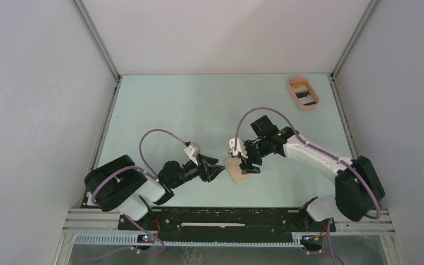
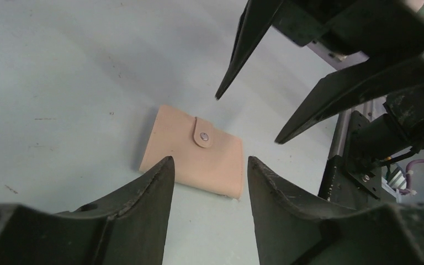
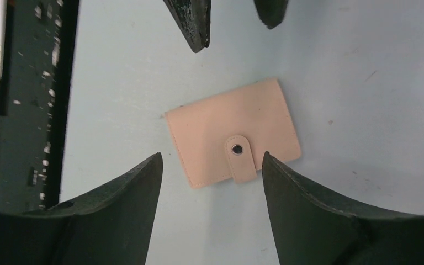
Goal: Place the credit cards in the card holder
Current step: Place the card holder at the center of the board.
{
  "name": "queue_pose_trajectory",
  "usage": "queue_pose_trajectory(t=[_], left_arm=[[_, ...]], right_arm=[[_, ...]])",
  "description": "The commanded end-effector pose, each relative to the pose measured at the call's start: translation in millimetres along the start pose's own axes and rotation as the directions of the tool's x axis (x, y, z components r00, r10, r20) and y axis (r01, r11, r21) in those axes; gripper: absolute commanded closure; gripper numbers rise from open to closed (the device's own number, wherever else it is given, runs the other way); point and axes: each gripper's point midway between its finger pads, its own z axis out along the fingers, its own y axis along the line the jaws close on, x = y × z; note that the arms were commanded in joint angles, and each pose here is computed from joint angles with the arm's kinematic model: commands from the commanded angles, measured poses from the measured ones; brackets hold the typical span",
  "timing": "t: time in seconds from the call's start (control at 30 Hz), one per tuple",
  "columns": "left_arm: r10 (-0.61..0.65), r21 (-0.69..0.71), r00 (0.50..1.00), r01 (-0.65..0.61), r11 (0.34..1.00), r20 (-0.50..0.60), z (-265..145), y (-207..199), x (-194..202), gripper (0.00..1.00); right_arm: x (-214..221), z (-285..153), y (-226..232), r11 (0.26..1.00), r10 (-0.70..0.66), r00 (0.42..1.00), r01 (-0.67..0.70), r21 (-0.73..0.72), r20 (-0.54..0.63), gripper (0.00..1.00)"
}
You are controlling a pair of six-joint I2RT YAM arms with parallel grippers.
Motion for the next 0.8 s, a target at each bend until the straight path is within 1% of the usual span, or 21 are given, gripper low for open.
queue_pose_trajectory(t=[0.0,0.17,0.3,0.4,0.5,0.57,0.67,0.77], left_arm=[[0.031,0.04,0.991,-0.037,0.999,0.127,20.9,-6.0,-32.7,0.49],[-0.015,-0.043,0.991,0.021,0.999,0.13,24.0,11.8,-28.4,0.63],[-0.08,-0.058,0.991,0.087,0.995,0.104,32.2,18.0,-17.5,0.72],[-0.129,-0.071,0.988,0.136,0.988,0.088,38.0,22.3,-10.0,0.77],[-0.181,-0.079,0.981,0.187,0.979,0.069,46.4,27.9,-1.7,0.88],[-0.213,-0.088,0.975,0.217,0.972,0.059,49.4,33.0,2.8,0.92],[-0.245,-0.096,0.968,0.249,0.964,0.046,52.0,36.8,8.0,0.97],[-0.299,-0.124,0.954,0.296,0.947,-0.004,58.5,42.0,22.6,0.99]], right_arm=[[19.3,18.6,-16.6,0.996,-0.093,0.993,0.093,0.006,-0.071,0.27],[30.9,34.6,-23.6,1.0,-0.003,0.994,0.003,-0.003,-0.109,0.34],[37.0,43.7,-24.3,1.0,0.023,0.991,-0.026,-0.017,-0.133,0.37],[38.2,47.4,-28.9,1.0,0.03,0.989,-0.031,-0.002,-0.145,0.38],[39.7,50.3,-31.2,0.999,0.032,0.987,-0.031,0.006,-0.157,0.4],[40.3,52.2,-30.4,1.0,0.026,0.986,-0.026,0.003,-0.164,0.4],[42.9,56.8,-29.3,1.0,0.007,0.982,-0.007,-0.002,-0.189,0.42],[48.8,62.5,-24.1,1.0,-0.021,0.974,0.015,-0.025,-0.226,0.46]])
